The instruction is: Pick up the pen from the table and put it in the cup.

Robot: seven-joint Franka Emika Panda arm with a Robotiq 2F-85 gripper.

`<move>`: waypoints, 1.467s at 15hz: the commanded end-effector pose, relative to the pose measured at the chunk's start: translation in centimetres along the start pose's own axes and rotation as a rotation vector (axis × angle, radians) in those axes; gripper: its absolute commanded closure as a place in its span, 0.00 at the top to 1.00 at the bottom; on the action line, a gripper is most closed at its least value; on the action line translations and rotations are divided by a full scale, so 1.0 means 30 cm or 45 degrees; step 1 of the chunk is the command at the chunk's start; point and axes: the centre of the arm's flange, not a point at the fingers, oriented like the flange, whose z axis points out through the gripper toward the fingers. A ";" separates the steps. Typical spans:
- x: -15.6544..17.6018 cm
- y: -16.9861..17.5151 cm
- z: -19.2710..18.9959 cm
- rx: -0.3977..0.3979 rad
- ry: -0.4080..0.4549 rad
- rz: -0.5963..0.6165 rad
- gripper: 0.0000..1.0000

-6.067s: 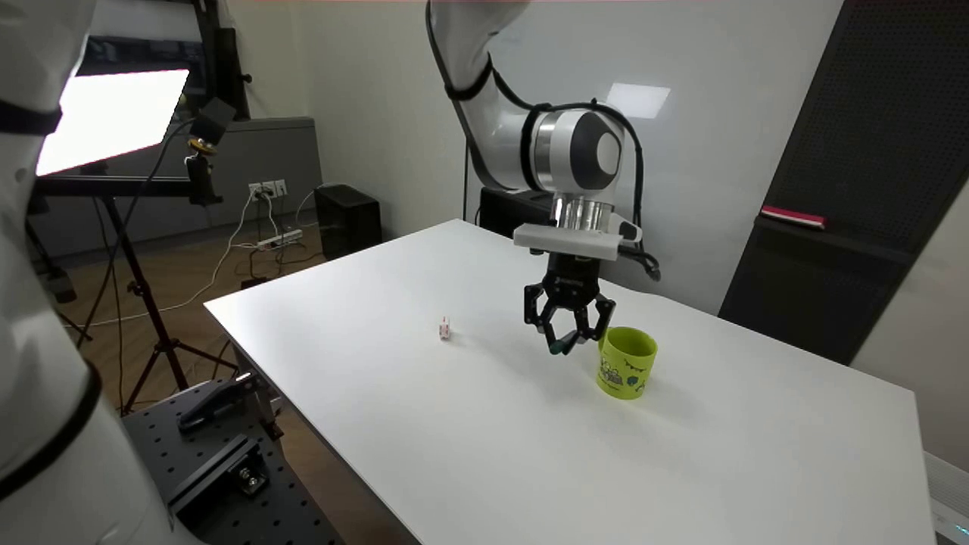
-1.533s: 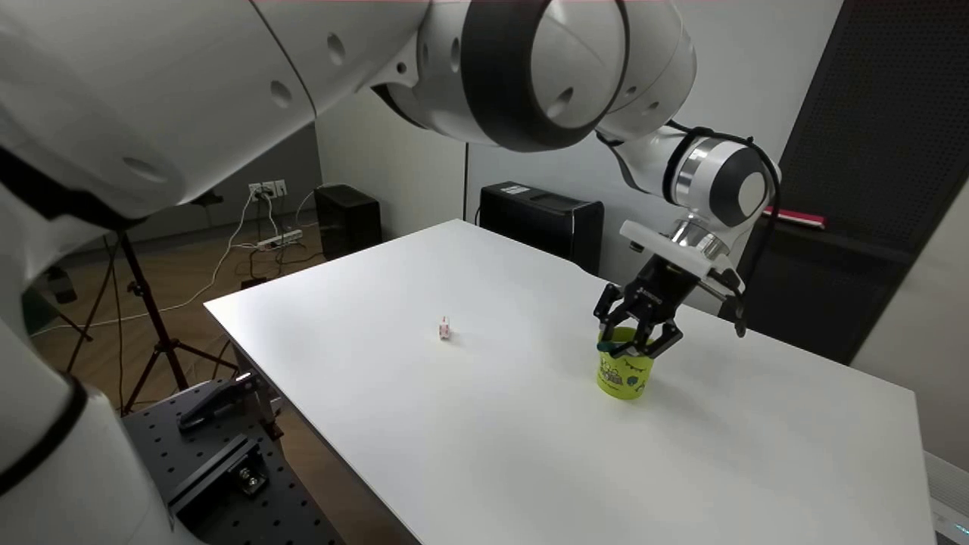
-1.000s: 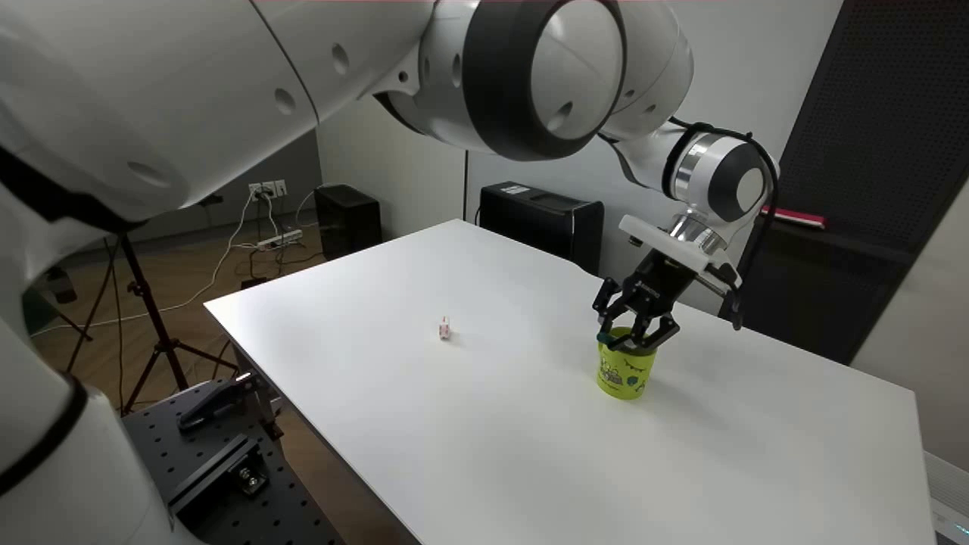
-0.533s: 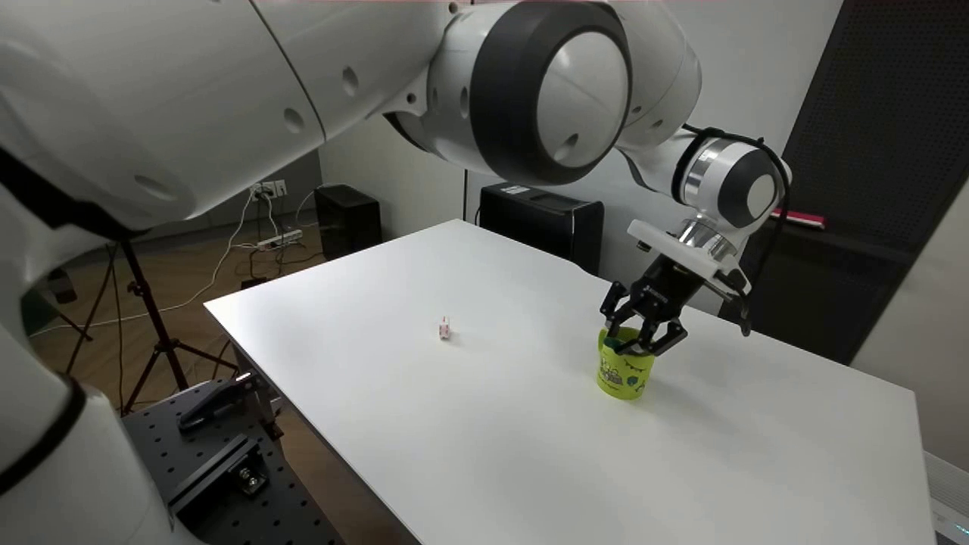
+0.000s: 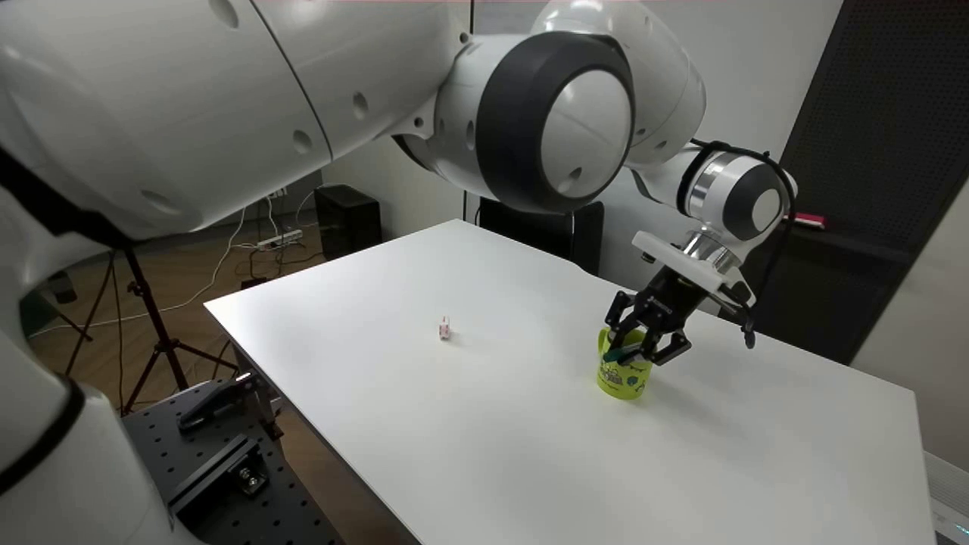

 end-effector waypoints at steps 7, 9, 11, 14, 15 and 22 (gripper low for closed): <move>0.027 -0.060 -0.137 0.070 0.028 -0.009 0.06; 0.023 -0.060 -0.146 0.073 0.030 -0.016 0.06; 0.023 -0.058 -0.149 0.069 0.032 -0.013 0.50; 0.013 -0.059 -0.149 0.046 0.038 -0.032 0.63; 0.000 -0.066 -0.148 0.023 0.052 -0.045 0.69; -0.166 -0.188 -0.200 -0.204 0.270 -0.233 1.00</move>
